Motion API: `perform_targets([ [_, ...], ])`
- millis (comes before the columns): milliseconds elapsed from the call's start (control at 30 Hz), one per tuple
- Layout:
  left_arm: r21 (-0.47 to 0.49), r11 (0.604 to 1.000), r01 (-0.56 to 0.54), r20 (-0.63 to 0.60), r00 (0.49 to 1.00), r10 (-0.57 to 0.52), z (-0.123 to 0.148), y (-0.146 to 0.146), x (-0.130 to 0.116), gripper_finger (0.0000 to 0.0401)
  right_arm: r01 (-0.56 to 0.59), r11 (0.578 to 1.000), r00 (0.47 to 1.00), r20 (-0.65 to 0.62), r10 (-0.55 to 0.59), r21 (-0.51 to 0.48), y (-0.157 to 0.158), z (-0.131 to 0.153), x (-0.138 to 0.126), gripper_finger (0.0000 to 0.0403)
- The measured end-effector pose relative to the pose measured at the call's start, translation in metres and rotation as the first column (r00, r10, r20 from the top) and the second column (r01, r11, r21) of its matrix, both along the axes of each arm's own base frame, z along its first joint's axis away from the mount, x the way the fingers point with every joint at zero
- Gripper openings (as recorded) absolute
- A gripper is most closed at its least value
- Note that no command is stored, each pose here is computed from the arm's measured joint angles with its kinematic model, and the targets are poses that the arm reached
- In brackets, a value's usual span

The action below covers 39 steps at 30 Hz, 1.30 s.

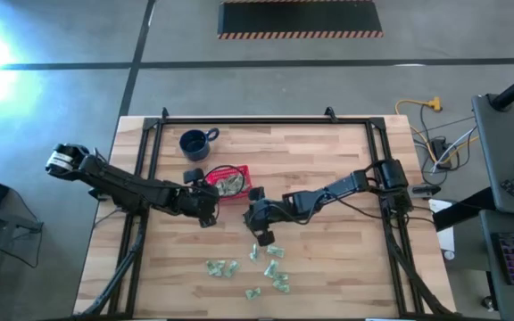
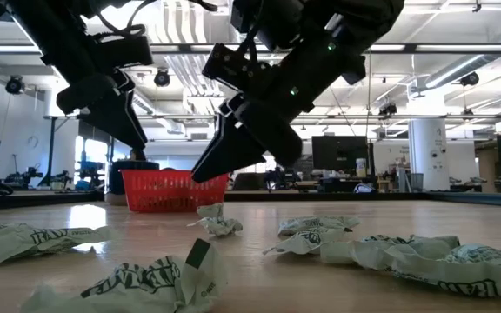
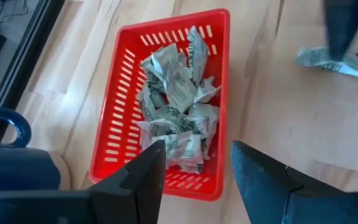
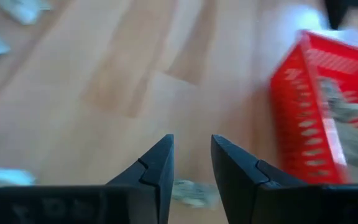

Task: Pick and place items into bin
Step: Put the green stevia packet into the red bin

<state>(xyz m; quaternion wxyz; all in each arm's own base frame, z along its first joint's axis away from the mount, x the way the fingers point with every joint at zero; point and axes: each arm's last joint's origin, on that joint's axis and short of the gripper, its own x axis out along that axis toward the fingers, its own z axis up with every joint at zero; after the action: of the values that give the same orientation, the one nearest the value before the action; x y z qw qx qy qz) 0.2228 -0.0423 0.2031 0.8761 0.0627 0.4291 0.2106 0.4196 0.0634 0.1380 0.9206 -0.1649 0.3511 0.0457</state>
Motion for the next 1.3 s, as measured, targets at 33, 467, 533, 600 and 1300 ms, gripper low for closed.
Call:
perform_targets([
  [33,-0.004,1.0,0.0,0.004,1.0,0.0,0.0,-0.001,0.0,0.0167,0.014,1.0,1.0,0.005,-0.014,-0.016,0.001,0.001,0.0,0.0094],
  [467,0.017,0.999,0.049,0.085,0.995,-0.05,0.015,-0.017,-0.008,0.0167,0.05,0.997,0.999,-0.012,-0.05,-0.06,0.004,-0.002,-0.003,0.0088],
  [533,0.014,0.998,0.054,0.104,0.993,-0.056,0.017,-0.018,-0.01,0.0167,0.048,0.997,0.999,-0.014,-0.049,-0.062,0.004,-0.002,-0.003,0.0089],
  [600,0.004,0.999,0.054,0.124,0.991,-0.054,0.02,-0.02,-0.012,0.0167,0.048,0.997,0.998,-0.026,-0.05,-0.066,0.004,-0.008,-0.003,0.009],
  [1300,-0.001,0.999,0.051,0.18,0.982,-0.05,0.027,-0.025,-0.02,0.0167,0.105,0.991,0.955,-0.269,-0.124,-0.084,0.0,-0.005,-0.031,0.0082],
])
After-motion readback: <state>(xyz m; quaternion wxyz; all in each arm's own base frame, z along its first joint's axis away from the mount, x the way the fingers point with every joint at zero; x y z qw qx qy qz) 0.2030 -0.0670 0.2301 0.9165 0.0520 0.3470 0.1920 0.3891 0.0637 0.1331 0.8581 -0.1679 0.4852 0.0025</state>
